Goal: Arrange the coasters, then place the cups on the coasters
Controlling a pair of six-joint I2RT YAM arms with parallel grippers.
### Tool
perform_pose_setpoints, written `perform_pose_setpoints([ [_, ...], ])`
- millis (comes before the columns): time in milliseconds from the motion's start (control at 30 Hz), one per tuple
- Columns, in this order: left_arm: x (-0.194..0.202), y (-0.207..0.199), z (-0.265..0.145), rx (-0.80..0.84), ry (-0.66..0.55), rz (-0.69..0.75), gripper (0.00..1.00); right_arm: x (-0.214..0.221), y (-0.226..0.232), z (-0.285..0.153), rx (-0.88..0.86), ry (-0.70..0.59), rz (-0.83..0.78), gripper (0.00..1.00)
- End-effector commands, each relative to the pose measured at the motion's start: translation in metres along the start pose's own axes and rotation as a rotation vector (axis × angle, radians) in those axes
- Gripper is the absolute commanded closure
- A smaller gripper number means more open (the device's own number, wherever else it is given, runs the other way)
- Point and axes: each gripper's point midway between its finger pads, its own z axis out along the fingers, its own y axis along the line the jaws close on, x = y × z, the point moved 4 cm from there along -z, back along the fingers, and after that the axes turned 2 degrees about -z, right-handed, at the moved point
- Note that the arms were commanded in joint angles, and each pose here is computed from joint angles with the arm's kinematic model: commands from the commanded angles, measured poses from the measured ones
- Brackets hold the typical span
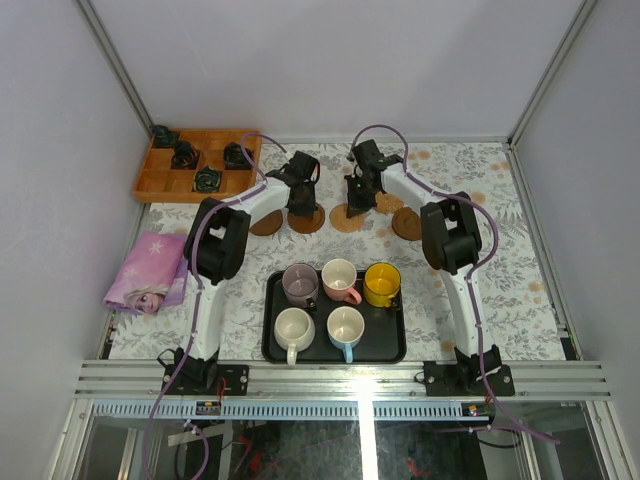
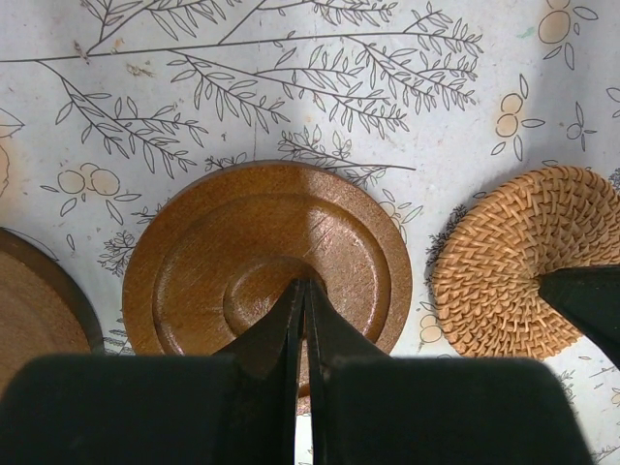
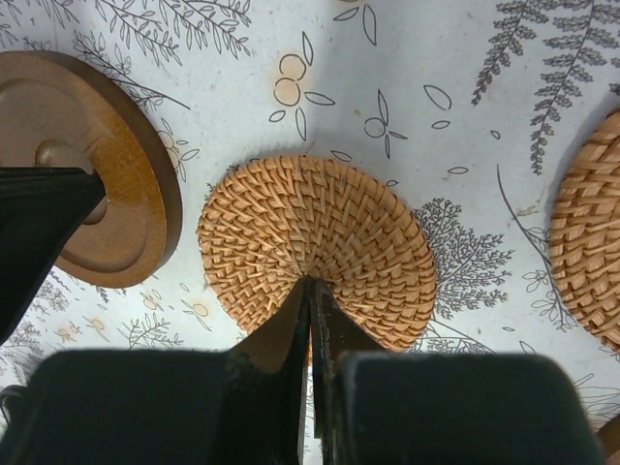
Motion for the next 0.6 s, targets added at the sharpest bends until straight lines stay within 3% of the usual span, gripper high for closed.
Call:
perform_pose_setpoints([
  [0,0.030,0.005,0.012,-0.030,0.108,0.030,1.00,-0.016,0.005,-0.014,0.021,-0.033,-0.041,0.97],
  [300,-0.019,-0.011,-0.040,0.013,-0.050,0.034,1.00,-0.061,0.009,-0.074,0.077,-0.221,-0.101,0.91],
  [567,-0.032,0.002,-0.071,-0.040,-0.139,0.023,1.00,-0.069,-0.052,-0.078,0.176,-0.225,0.011,0.87],
])
